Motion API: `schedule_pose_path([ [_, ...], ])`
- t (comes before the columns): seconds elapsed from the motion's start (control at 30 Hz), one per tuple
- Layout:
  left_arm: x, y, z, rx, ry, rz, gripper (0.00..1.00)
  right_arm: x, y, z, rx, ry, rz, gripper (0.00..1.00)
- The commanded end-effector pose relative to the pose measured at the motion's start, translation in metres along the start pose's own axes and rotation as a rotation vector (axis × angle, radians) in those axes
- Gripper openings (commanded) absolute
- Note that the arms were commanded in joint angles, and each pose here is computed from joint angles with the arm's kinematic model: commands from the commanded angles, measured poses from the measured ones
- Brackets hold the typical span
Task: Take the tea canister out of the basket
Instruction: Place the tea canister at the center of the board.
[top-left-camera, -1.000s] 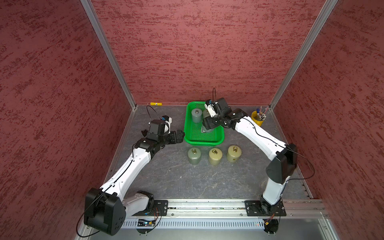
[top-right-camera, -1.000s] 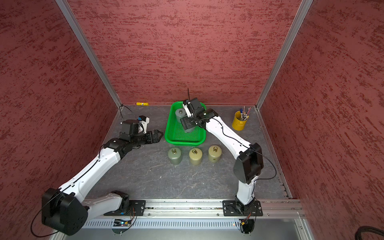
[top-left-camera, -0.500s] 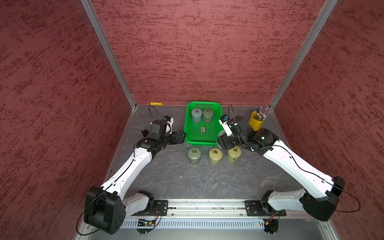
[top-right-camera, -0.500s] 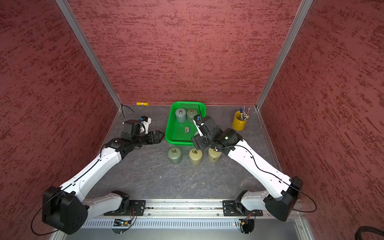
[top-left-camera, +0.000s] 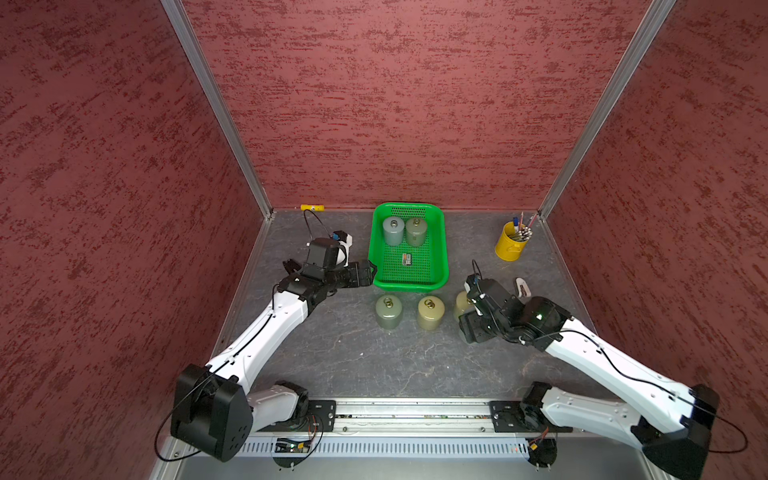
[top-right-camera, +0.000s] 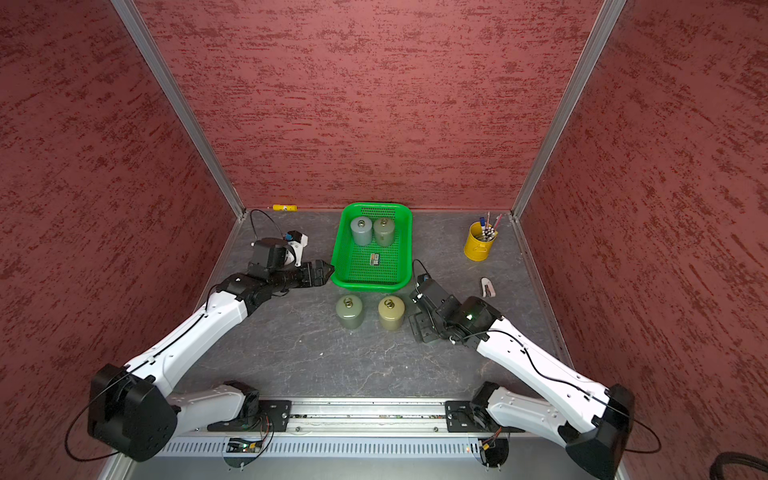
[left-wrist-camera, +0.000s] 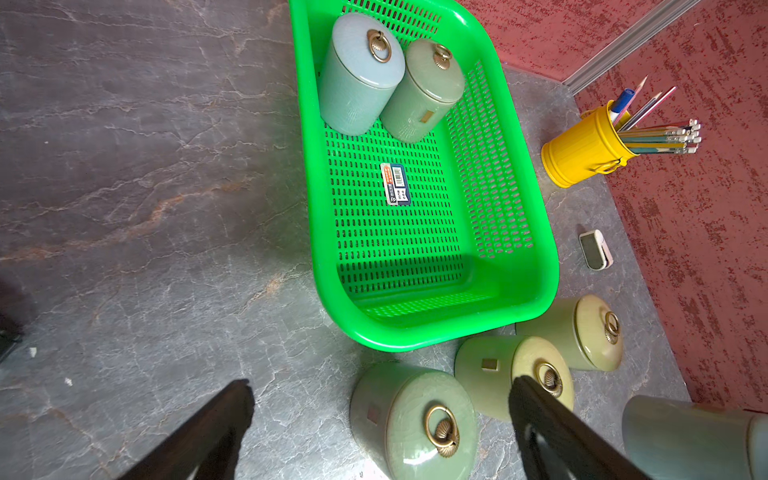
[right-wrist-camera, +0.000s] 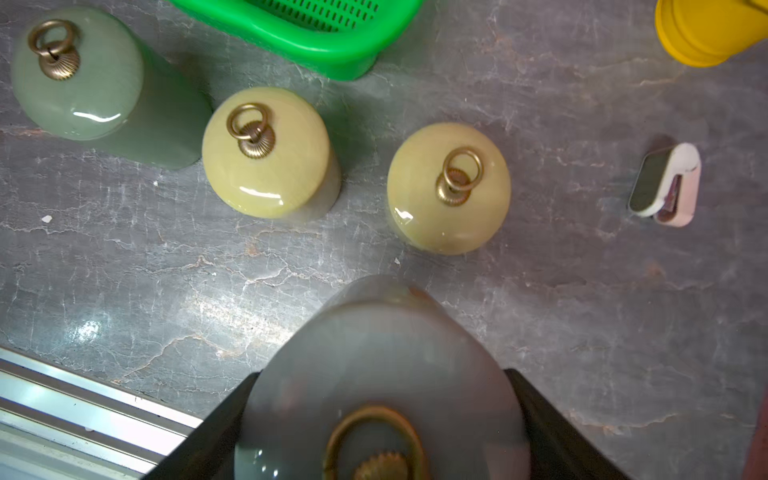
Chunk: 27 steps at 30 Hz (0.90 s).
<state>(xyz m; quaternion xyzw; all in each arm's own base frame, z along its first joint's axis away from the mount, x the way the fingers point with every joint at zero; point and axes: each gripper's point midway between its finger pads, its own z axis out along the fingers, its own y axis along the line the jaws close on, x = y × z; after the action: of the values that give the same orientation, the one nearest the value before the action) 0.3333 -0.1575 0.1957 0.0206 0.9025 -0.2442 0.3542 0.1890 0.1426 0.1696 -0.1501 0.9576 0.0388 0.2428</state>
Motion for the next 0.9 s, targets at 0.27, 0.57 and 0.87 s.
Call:
schedule_pose_path([
  [0.27, -0.016, -0.01, -0.004, 0.013, -0.043, 0.011, 1.0, 0.019, -0.012, 0.029, 0.07, -0.046, 0.173, 0.0],
  [0.57, -0.017, -0.009, -0.005, 0.007, -0.047, 0.009, 1.0, 0.022, -0.013, 0.046, 0.068, -0.095, 0.221, 0.0],
  [0.87, -0.018, -0.01, -0.005, 0.011, -0.047, 0.006, 1.0, 0.027, -0.011, 0.062, 0.076, -0.085, 0.217, 0.0],
])
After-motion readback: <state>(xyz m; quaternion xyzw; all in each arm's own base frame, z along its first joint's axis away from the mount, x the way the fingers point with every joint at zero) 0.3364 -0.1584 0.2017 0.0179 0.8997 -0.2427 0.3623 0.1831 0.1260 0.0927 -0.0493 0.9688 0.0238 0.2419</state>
